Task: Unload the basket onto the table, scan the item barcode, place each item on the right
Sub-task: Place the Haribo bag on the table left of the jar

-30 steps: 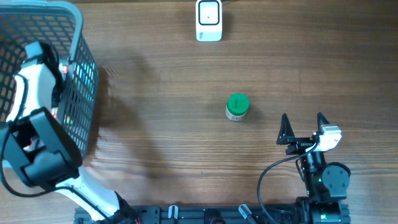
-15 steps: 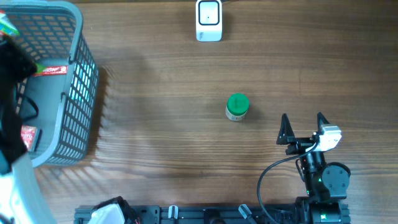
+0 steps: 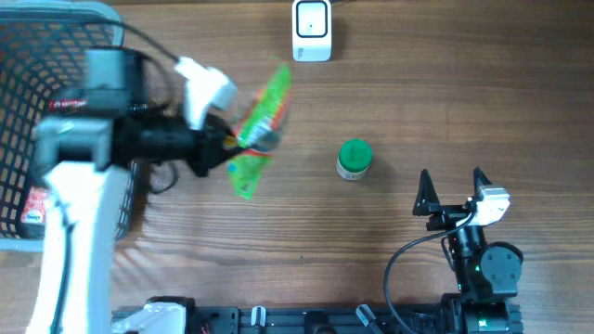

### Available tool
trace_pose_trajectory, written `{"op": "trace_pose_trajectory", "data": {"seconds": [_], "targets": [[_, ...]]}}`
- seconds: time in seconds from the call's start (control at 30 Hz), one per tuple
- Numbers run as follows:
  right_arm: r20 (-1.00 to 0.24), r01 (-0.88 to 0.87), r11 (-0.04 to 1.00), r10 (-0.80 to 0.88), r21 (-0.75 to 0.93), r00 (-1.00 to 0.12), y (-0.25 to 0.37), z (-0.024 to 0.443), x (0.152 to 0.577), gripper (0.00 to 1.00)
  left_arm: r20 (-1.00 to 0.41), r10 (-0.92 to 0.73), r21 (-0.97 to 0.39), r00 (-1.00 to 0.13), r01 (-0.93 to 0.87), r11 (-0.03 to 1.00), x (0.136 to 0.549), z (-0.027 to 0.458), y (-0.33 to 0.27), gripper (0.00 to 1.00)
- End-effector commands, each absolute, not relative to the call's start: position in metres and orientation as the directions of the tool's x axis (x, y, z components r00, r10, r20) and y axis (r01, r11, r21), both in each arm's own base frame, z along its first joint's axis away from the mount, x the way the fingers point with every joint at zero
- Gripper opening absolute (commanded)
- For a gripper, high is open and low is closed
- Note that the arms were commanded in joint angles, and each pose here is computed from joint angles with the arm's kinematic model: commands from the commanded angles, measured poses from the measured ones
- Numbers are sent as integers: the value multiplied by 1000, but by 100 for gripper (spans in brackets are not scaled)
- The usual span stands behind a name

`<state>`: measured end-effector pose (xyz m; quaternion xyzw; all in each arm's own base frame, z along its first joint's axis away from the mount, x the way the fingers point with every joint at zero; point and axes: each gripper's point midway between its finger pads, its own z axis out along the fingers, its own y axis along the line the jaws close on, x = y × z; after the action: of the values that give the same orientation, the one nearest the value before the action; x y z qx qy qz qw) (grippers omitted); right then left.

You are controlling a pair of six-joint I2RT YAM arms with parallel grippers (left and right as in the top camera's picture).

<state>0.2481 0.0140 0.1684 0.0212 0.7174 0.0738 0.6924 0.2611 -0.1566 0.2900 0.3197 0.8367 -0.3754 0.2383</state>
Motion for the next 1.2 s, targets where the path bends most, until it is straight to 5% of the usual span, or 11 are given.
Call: {"op": "trace_pose_trajectory", "data": {"seconds": [0.0, 0.13, 0.27, 0.33, 0.53, 0.6, 0.67, 0.7, 0.73, 0.9, 1.17], "targets": [[-991, -59, 989, 132, 134, -38, 12, 168, 248, 100, -631, 439, -554, -640, 767, 322, 256, 231, -192, 4], [-991, -59, 989, 131, 133, -38, 12, 168, 248, 100, -474, 454, -644, -754, 649, 405, 269, 160, -194, 4], [-991, -59, 989, 132, 134, -38, 12, 168, 248, 100, -197, 283, -431, -939, 342, 835, 312, 93, -143, 4], [-991, -59, 989, 131, 133, -37, 12, 168, 248, 100, -169, 154, -288, -974, 198, 937, 326, 83, -117, 4], [-991, -59, 989, 131, 133, -38, 12, 168, 248, 100, -224, 66, -26, -972, 73, 997, 336, 78, -111, 6], [-991, -59, 989, 131, 133, -38, 12, 168, 248, 100, -245, 132, -29, -960, 143, 989, 333, 80, -136, 23], [-991, -59, 989, 132, 134, -38, 12, 168, 248, 100, -269, 190, -20, -944, 203, 979, 329, 81, -156, 51], [-991, -59, 989, 131, 133, -38, 12, 168, 248, 100, -286, 215, 6, -934, 223, 975, 329, 84, -162, 81], [-991, -59, 989, 132, 134, -37, 12, 168, 248, 100, -298, 230, 26, -927, 233, 972, 329, 86, -165, 100], [-991, -59, 989, 132, 134, -38, 12, 168, 248, 100, -414, 196, 12, -889, 210, 978, 347, 145, -164, 100], [-991, -59, 989, 132, 134, -38, 12, 168, 248, 100, -746, -54, -106, -664, 38, 994, 347, 341, -86, 100]]}}
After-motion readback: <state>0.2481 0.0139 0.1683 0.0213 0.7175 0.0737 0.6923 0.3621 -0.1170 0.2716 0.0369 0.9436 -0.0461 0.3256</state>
